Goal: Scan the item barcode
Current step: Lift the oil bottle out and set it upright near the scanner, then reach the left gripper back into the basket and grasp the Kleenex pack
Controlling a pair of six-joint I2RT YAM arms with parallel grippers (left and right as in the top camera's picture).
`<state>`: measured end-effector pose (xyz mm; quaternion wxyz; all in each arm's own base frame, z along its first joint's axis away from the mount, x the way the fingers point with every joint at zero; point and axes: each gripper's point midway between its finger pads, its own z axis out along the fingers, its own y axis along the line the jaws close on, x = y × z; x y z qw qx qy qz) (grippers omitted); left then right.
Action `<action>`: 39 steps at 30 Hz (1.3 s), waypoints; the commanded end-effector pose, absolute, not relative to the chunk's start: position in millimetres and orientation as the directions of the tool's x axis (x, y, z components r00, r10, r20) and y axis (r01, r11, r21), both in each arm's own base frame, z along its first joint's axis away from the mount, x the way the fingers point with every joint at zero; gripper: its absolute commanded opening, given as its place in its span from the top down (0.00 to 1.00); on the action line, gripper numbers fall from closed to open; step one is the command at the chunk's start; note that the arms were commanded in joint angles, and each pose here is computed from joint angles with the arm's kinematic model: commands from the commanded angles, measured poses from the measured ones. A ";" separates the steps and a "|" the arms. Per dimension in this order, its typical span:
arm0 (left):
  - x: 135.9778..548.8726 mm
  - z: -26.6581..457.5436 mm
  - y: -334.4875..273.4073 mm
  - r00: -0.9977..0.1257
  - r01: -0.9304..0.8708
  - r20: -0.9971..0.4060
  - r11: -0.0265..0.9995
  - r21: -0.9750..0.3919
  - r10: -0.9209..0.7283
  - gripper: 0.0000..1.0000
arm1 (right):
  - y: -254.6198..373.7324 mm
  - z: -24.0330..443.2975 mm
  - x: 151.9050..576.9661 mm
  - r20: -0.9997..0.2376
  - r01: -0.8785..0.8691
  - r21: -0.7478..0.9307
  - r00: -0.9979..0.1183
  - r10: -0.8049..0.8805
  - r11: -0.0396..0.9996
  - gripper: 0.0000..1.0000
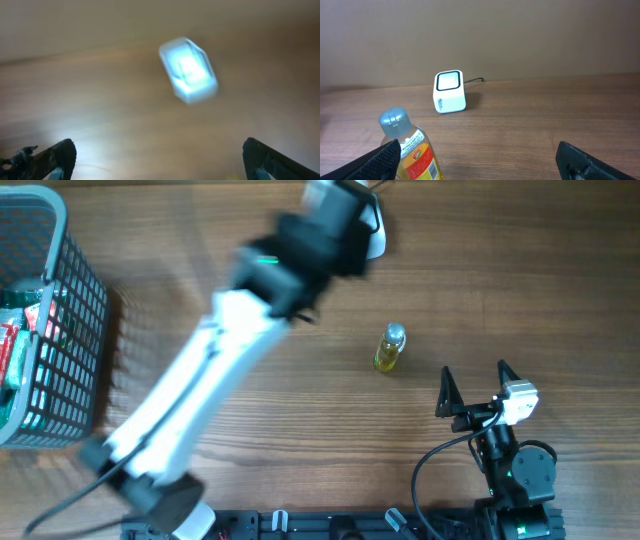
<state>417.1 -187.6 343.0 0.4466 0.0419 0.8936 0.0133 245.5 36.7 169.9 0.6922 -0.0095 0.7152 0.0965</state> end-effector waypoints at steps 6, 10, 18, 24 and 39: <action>365.7 438.1 146.9 -0.335 -0.661 -0.906 0.750 0.030 -0.260 0.00 | 37.2 171.8 245.2 -0.994 -0.154 0.107 -0.032 0.104 0.982 0.00; 353.3 393.7 209.1 -0.386 -0.686 -0.816 0.726 -0.058 -0.430 0.00 | 37.2 171.8 245.2 -0.994 -0.154 0.108 -0.032 0.104 0.982 0.00; 359.2 267.8 272.6 -0.536 -0.720 -0.546 0.686 -0.102 -0.644 0.00 | 37.2 171.8 245.2 -0.994 -0.154 0.107 -0.032 0.104 0.982 0.00; 378.6 184.0 283.8 -0.636 -0.702 -0.386 0.709 -0.068 -0.668 0.00 | 37.2 171.8 245.2 -0.994 -0.154 0.108 -0.032 0.104 0.982 0.00; 385.6 156.4 289.1 -0.649 -0.704 -0.347 0.707 -0.062 -0.677 0.00 | 37.2 171.8 245.2 -0.994 -0.154 0.107 -0.032 0.104 0.982 0.00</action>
